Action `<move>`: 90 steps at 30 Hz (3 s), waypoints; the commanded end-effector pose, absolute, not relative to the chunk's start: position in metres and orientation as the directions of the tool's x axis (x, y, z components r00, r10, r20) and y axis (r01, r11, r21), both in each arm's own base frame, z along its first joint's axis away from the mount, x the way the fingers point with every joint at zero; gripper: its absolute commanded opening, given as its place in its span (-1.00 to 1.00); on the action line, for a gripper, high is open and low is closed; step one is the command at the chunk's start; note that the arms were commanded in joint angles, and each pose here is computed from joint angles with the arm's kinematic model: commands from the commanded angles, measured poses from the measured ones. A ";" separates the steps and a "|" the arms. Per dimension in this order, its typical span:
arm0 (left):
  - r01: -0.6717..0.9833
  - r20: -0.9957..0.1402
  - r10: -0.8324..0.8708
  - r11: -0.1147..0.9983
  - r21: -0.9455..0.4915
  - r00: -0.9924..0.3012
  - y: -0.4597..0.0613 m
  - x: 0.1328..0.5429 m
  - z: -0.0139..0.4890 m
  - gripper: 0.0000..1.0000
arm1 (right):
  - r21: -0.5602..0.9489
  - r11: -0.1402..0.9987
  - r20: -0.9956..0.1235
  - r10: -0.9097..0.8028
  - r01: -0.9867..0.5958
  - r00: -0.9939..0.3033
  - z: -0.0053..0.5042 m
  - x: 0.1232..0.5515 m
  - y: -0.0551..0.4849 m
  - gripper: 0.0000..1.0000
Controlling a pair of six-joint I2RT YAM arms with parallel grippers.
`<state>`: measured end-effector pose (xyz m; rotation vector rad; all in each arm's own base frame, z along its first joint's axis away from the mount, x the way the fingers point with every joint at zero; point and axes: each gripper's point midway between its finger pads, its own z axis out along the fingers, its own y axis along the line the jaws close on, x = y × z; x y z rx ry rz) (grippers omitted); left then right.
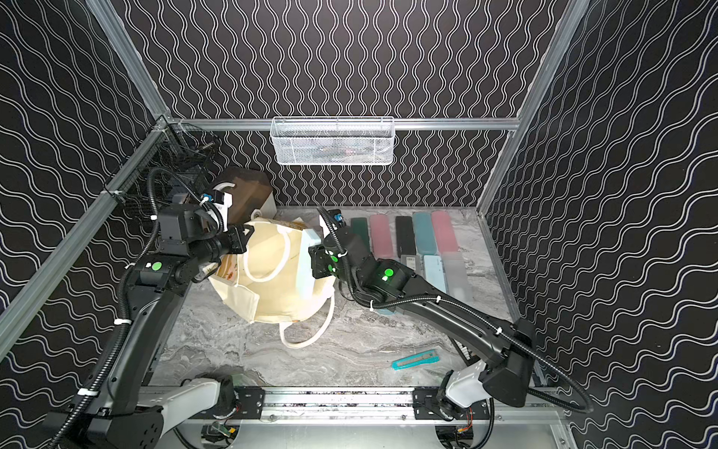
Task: Take out the pencil case from the canvas bag
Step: Pick up the pencil case from the canvas bag, then place the pencil case at the center of the board.
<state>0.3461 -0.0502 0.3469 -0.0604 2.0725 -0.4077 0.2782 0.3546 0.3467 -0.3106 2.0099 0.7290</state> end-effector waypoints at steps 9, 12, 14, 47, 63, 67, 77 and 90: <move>-0.105 -0.863 -0.216 0.976 -0.189 -0.458 -0.004 0.343 0.354 -1.00 | 0.428 0.767 -0.829 0.124 -0.478 -0.545 0.367 0.259 0.319 -0.59; -0.210 -0.869 -0.225 0.967 -0.144 -0.441 0.016 0.336 0.357 -1.00 | 0.439 0.777 -0.820 0.140 -0.452 -0.555 0.368 0.263 0.300 -0.58; -0.292 -0.874 -0.224 0.951 -0.100 -0.432 0.032 0.328 0.357 -1.00 | 0.446 0.787 -0.807 0.147 -0.427 -0.571 0.366 0.270 0.284 -0.57; -0.307 -0.894 -0.170 0.951 -0.039 -0.414 0.040 0.312 0.382 -1.00 | 0.540 0.842 0.035 -0.021 0.002 -0.999 0.125 0.354 0.234 -0.59; -0.202 -0.873 -0.183 0.974 -0.100 -0.451 0.018 0.323 0.377 -1.00 | 0.653 0.756 0.114 -0.056 0.032 -0.992 0.078 0.386 0.247 -0.55; -0.169 -0.869 -0.186 0.978 -0.120 -0.458 0.011 0.327 0.376 -1.00 | 0.671 0.741 0.115 -0.072 0.024 -0.991 0.071 0.391 0.247 -0.46; -0.106 -0.859 -0.210 0.978 -0.181 -0.468 -0.003 0.338 0.371 -1.00 | 0.542 0.840 0.040 0.004 0.025 -0.999 0.069 0.404 0.217 -0.04; -0.356 -0.869 -0.305 0.920 -0.164 -0.390 0.037 0.360 0.377 -1.00 | 0.163 0.987 -0.203 0.032 -0.001 -0.979 0.091 0.360 0.216 0.36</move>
